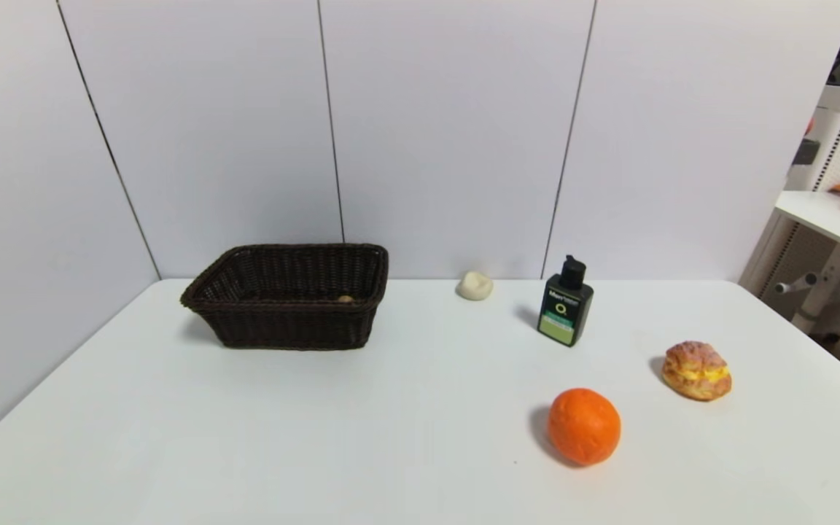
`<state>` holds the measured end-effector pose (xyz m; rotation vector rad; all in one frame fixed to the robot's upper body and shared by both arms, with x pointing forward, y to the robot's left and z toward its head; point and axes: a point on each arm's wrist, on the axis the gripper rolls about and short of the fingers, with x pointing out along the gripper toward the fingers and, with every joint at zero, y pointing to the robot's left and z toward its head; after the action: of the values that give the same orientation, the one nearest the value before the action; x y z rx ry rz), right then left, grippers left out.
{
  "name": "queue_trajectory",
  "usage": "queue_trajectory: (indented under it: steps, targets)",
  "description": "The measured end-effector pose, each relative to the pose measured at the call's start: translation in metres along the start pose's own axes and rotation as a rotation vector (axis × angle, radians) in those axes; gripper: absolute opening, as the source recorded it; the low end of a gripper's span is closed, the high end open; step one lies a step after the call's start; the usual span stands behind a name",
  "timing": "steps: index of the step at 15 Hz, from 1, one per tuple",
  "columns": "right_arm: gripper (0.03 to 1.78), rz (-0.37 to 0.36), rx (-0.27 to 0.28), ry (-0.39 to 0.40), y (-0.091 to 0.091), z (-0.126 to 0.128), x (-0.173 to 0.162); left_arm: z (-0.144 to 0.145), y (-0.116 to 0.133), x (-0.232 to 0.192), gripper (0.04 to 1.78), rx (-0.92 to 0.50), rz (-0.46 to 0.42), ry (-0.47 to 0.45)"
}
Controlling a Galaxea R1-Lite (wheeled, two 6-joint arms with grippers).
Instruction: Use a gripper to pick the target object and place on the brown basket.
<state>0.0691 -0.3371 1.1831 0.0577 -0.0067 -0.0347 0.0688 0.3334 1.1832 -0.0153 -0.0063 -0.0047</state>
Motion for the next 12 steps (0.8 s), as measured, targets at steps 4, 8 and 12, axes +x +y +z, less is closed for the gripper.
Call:
queue_trajectory:
  steps: [4, 8, 12]
  targets:
    - [1.7, 0.0, 0.0, 0.0, 0.0, 0.0, 0.0, 0.0002, 0.0, 0.0, 1.69, -0.013, 0.001, -0.001]
    - [1.7, 0.001, 0.0, 0.0, 0.0, 0.0, 0.0, 0.0002, 0.0, 0.0, 1.69, -0.012, 0.001, -0.001]
    - [1.7, 0.001, 0.0, 0.0, 0.0, 0.0, 0.0, 0.0, 0.0, 0.0001, 1.69, -0.012, 0.001, -0.001]
